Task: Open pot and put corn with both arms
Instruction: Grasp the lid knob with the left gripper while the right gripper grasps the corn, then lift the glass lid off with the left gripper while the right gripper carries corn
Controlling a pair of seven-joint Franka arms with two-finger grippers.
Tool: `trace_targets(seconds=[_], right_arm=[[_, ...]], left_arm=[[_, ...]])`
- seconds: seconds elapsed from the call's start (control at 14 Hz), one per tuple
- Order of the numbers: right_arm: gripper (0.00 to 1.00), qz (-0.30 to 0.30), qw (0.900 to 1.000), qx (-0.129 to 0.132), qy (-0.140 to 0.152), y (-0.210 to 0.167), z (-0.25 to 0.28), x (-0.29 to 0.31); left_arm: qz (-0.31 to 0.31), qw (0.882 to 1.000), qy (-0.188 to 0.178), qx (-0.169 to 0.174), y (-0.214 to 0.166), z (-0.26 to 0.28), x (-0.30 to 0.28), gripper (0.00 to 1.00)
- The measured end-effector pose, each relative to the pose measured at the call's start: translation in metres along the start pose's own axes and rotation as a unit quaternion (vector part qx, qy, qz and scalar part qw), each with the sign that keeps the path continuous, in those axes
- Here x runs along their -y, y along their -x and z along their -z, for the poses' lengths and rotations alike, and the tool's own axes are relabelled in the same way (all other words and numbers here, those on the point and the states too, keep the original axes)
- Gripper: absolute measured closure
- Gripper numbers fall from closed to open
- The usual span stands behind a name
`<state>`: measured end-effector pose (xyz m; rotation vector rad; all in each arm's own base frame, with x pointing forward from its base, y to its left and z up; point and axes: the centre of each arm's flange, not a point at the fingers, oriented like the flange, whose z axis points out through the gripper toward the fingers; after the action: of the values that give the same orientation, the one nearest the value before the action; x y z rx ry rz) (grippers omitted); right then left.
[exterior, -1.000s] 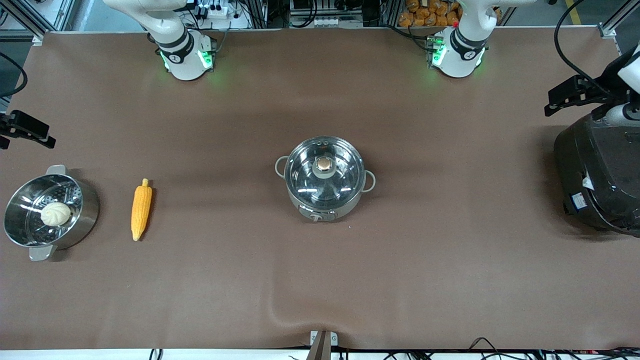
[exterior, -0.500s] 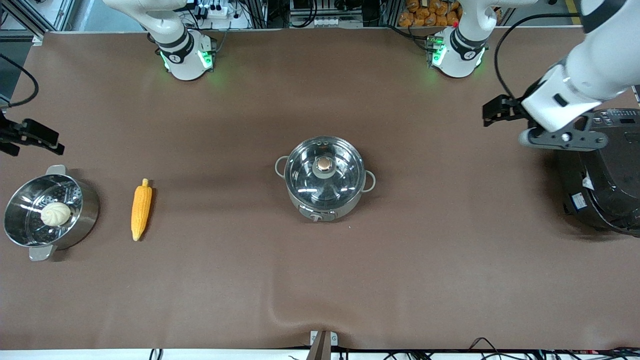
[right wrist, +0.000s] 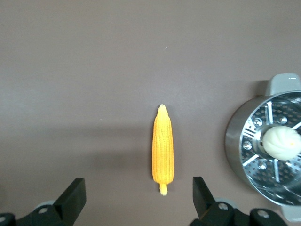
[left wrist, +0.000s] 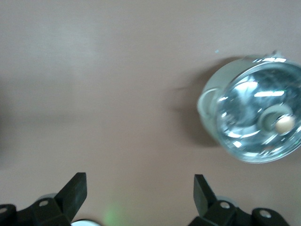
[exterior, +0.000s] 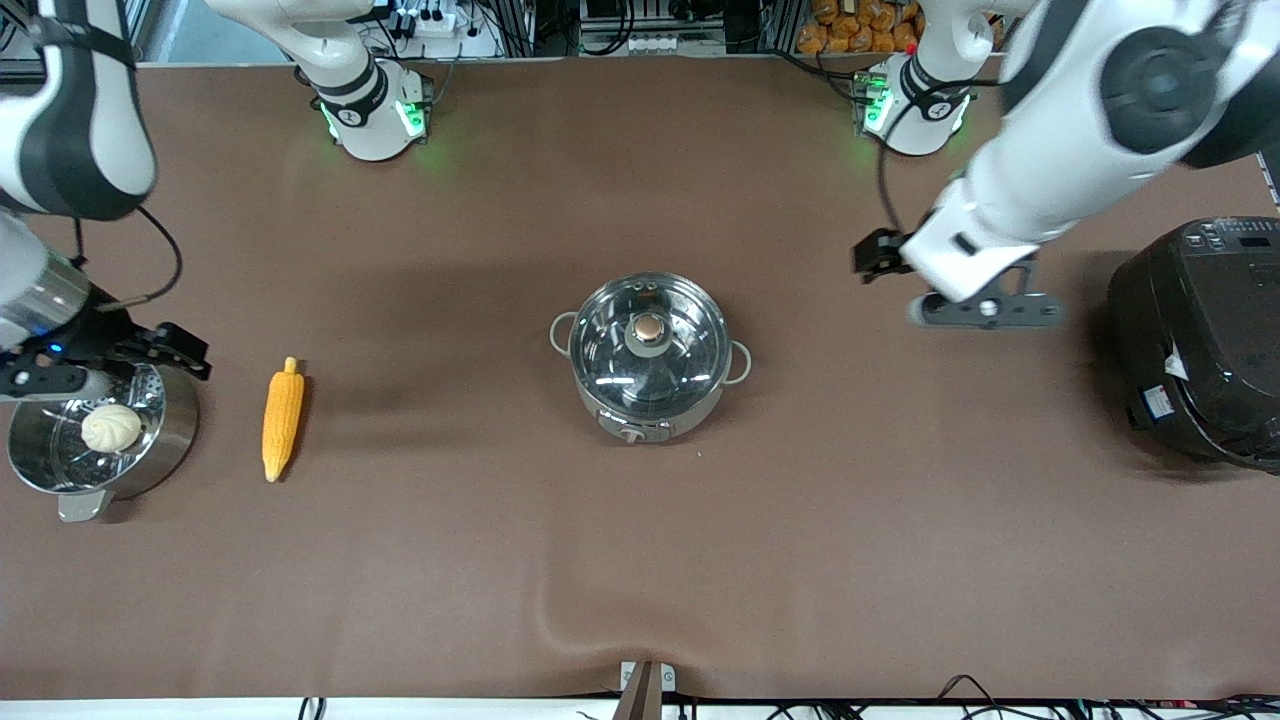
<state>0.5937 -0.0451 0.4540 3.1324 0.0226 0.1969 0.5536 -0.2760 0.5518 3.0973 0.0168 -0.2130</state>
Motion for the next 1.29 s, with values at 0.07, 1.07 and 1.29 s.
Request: trace_targets(seconds=[0.07, 1.07, 1.29], right_arm=[[0.00, 0.000, 1.000, -0.003, 0.001, 0.004, -0.021, 0.000], [0.00, 0.033, 0.999, -0.020, 0.030, 0.058, -0.253, -0.021], [0.00, 0.034, 0.999, -0.008, 0.030, 0.063, -0.264, -0.027]], left_arm=[[0.012, 1.000, 0.004, -0.005, 0.002, -0.015, -0.029, 0.00], [0.041, 0.997, -0.014, -0.061, 0.039, -0.218, -0.244, 0.00], [0.064, 0.996, -0.012, -0.061, 0.037, -0.224, -0.244, 0.15]])
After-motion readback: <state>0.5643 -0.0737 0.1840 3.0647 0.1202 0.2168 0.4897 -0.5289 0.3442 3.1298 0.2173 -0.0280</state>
